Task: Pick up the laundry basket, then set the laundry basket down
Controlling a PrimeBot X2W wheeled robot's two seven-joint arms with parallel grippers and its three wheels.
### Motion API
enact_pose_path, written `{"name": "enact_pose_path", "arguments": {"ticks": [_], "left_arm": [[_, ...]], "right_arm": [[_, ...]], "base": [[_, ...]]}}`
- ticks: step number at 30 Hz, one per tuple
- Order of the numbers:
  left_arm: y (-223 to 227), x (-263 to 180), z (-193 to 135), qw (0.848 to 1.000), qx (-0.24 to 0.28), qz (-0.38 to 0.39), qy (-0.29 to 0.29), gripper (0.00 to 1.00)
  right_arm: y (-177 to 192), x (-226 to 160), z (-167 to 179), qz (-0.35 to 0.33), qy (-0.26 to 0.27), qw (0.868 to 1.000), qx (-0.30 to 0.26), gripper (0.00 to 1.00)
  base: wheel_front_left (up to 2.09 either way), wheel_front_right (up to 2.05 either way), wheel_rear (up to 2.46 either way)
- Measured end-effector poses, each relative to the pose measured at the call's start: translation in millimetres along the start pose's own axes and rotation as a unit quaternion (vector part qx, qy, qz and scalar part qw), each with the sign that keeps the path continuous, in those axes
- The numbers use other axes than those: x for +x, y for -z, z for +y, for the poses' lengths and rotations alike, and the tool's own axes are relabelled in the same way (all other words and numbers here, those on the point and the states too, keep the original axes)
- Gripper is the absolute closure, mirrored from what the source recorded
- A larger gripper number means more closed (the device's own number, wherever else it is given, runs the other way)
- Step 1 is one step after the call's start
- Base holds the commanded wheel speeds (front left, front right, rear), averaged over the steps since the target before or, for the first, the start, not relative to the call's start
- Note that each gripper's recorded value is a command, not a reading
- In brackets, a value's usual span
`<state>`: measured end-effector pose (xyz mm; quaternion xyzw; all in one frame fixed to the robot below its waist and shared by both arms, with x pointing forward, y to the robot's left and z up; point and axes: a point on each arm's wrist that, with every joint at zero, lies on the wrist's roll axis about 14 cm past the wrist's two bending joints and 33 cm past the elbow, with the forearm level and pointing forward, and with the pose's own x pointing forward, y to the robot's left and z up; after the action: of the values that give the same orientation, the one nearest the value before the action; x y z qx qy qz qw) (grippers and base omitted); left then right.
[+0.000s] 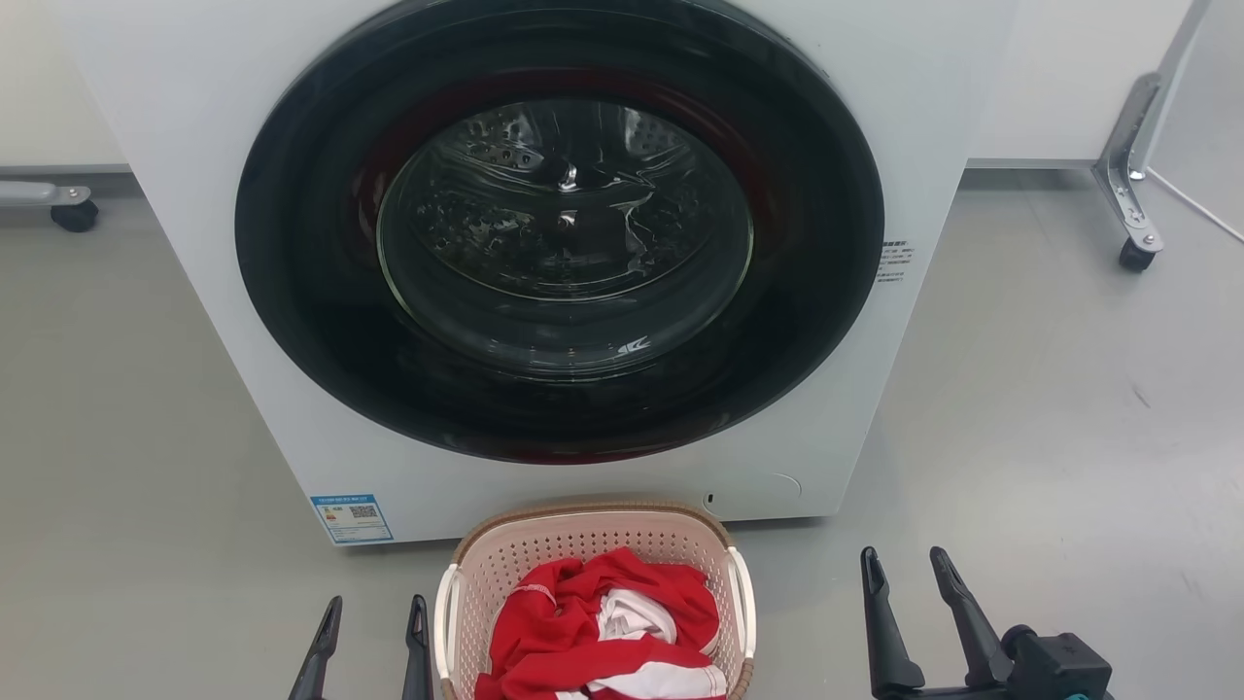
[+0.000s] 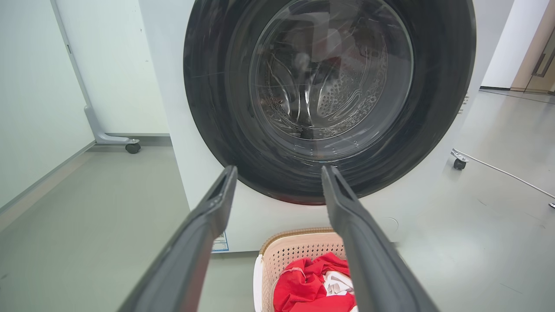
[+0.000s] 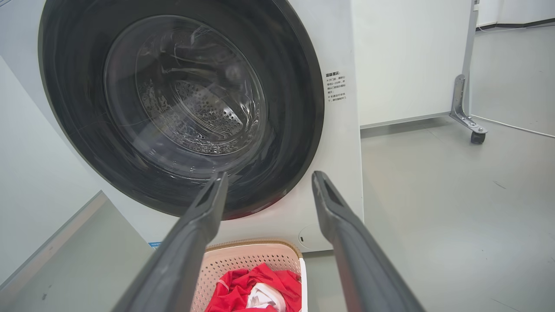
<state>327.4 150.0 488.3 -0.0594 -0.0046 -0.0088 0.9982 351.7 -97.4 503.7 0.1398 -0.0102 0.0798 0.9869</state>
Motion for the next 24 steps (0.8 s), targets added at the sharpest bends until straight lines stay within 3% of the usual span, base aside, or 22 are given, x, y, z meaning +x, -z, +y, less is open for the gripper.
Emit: {"name": "enact_pose_path", "arguments": {"ticks": [5,6,12,18,24], "left_arm": [[0.2,0.1,0.5,1.000,0.000,0.000,-0.001,0.00],[0.3,0.1,0.6,1.000,0.000,0.000,-0.001,1.00],[20.0,-6.8,3.1,0.999,0.000,0.034,-0.005,1.00],[24.6,-6.6,8.0,0.999,-0.021,0.046,-0.014,1.00],[29.9,-5.2,14.8,0.995,-0.071,0.063,-0.029,1.00]], "right_arm": [[-0.7,0.3,-0.3,-0.002,0.002,1.000,-0.002,0.00],[-1.0,0.4,-0.3,-0.003,0.002,1.000,-0.003,1.00],[22.6,-10.3,-7.3,0.035,0.015,0.999,-0.003,1.00],[23.9,-9.5,-16.4,0.043,0.031,0.998,0.026,1.00],[25.6,-8.2,-26.3,0.053,0.049,0.995,0.068,1.00]], "base": [[0.00,0.00,0.00],[0.00,0.00,0.00],[0.00,0.00,0.00],[0.00,0.00,0.00],[0.00,0.00,0.00]]}}
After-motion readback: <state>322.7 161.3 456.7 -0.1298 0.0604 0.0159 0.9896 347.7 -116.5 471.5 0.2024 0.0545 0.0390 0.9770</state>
